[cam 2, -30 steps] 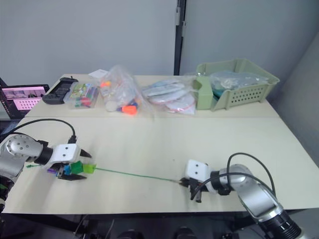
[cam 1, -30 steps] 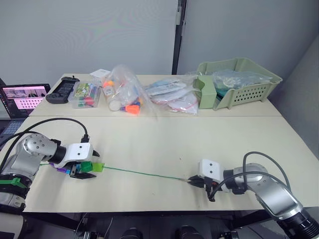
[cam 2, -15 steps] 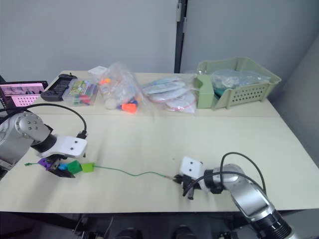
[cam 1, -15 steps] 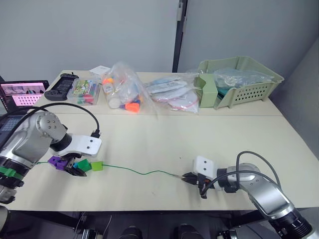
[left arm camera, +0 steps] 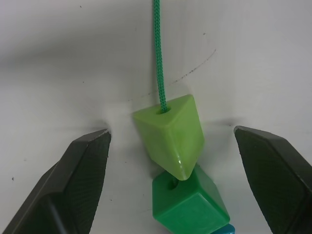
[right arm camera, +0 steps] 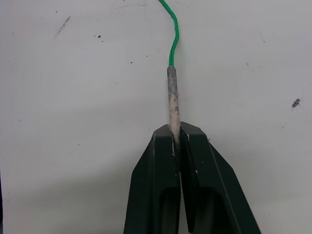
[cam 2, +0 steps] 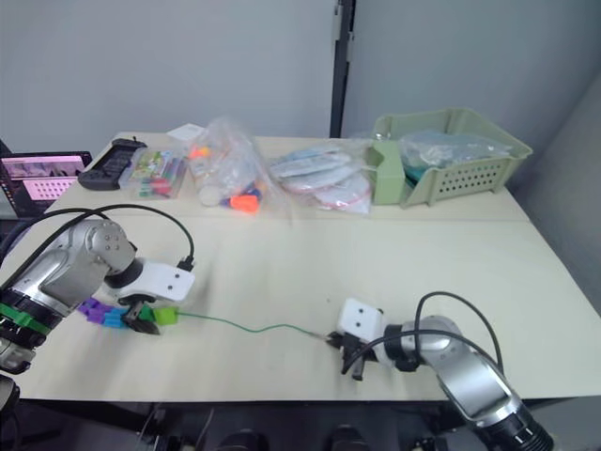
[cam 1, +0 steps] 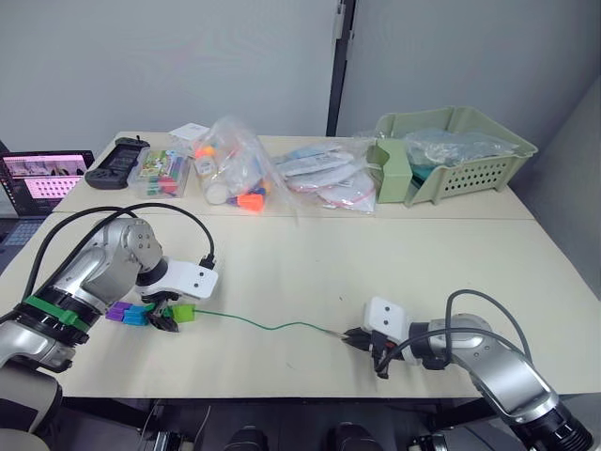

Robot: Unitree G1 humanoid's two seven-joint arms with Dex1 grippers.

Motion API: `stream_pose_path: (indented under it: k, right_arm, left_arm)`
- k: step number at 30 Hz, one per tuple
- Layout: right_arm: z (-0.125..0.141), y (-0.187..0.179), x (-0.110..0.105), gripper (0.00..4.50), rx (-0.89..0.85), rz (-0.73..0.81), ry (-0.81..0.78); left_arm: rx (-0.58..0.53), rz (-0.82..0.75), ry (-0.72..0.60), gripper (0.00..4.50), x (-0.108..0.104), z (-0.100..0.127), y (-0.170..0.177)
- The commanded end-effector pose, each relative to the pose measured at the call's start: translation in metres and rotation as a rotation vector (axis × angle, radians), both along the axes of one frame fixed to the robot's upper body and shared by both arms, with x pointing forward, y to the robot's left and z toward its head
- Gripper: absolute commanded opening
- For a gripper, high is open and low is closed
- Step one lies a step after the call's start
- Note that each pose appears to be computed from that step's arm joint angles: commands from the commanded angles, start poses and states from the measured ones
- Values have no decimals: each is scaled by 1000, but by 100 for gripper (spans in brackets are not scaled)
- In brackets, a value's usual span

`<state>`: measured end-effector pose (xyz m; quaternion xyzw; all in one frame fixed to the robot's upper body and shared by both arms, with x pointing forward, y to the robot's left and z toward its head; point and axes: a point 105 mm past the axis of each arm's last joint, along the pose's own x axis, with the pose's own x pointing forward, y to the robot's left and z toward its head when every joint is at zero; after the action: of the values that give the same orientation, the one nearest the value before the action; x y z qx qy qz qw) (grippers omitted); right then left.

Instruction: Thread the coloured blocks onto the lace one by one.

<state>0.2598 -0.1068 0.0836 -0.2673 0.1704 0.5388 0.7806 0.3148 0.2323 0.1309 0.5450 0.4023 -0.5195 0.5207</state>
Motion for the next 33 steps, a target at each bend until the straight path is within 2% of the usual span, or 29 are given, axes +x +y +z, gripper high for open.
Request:
stream_pose_path:
  k: [1, 2, 3, 4, 10, 11, 17, 22, 26, 33]
  right_arm:
    - [1, -3, -2, 0, -8, -5, 1]
    - [2, -3, -1, 0, -8, -6, -1]
    - [2, -3, -1, 0, -7, -7, -1]
    - [2, -3, -1, 0, -7, -7, -2]
    - [3, -2, 1, 0, -8, -5, -4]
    - [3, -2, 1, 0, -8, -5, -5]
    - [3, -20, 4, 0, -55, -33, -8]
    - [10, -79, 22, 0, -155, -194, -34]
    - [13, -108, 24, 0, -186, -268, -42]
    - [11, -129, 25, 0, -207, -322, -50]
  left_arm:
    - [6, 14, -2, 425, -1, 2, -1]
    - [5, 18, 6, 425, -3, -1, -2]
    - [5, 19, 11, 371, -4, -3, -2]
    - [1, 25, 17, 350, -5, -5, -3]
    - [9, 36, 46, 150, -11, -15, -3]
    - [12, 36, 46, 131, -12, -15, -2]
    - [7, 48, 51, 130, -12, -16, -2]
    - [9, 51, 52, 130, -12, -19, 0]
    - [8, 52, 51, 130, -13, -20, 0]
    - [0, 57, 43, 130, -12, -21, 0]
